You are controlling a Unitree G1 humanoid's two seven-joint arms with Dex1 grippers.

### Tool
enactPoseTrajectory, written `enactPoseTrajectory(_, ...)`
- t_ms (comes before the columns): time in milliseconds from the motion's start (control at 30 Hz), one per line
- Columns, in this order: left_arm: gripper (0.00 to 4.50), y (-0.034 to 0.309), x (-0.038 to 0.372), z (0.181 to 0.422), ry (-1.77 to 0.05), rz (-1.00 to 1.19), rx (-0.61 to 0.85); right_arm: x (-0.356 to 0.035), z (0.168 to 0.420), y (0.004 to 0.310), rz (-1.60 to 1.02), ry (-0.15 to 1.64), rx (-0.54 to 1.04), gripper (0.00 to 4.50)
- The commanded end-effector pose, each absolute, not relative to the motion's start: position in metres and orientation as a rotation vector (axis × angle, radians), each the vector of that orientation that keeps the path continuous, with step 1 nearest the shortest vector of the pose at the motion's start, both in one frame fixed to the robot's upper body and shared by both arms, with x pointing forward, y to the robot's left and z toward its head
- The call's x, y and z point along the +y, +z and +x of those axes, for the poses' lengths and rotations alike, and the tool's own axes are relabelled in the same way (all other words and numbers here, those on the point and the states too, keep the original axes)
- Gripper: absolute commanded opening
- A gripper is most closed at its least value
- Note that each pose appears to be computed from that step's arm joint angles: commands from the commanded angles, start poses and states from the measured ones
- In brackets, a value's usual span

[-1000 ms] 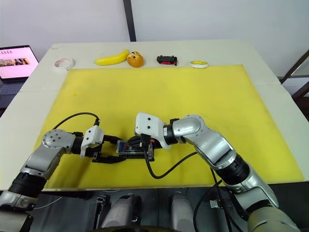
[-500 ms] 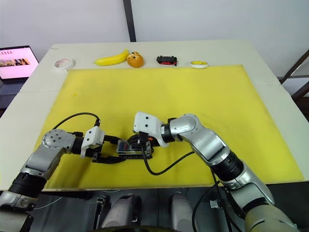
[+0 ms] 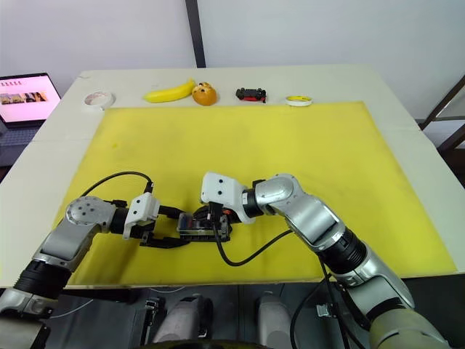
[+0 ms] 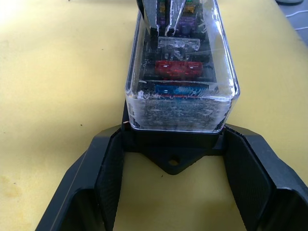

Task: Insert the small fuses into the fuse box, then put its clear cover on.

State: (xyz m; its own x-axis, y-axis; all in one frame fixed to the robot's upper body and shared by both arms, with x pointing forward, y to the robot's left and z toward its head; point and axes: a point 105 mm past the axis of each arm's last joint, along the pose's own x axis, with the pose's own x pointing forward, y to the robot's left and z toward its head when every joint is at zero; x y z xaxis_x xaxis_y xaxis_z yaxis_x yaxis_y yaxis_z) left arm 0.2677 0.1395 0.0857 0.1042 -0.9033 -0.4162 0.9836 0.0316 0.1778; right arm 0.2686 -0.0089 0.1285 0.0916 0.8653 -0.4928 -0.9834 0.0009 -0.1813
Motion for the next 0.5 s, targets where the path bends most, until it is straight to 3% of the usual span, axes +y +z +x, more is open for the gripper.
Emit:
enactPoseTrajectory(33,2.51,0.089,0.138,0.260,-1.514,0.480,0.196,-0.036,0.263,0.065,-0.563,1.422,0.593,0.12)
enactPoseTrajectory(367,2.51,0.102,0.148,0.257,-1.481,0.469,0.220,-0.034,0.267,0.067,-0.573,1.418,0.578,0.12)
enactPoseTrajectory(500,4.44,0.108,0.153,0.253,-1.483,0.458,0.232,-0.033,0.270,0.072,-0.575,1.416,0.561,0.00)
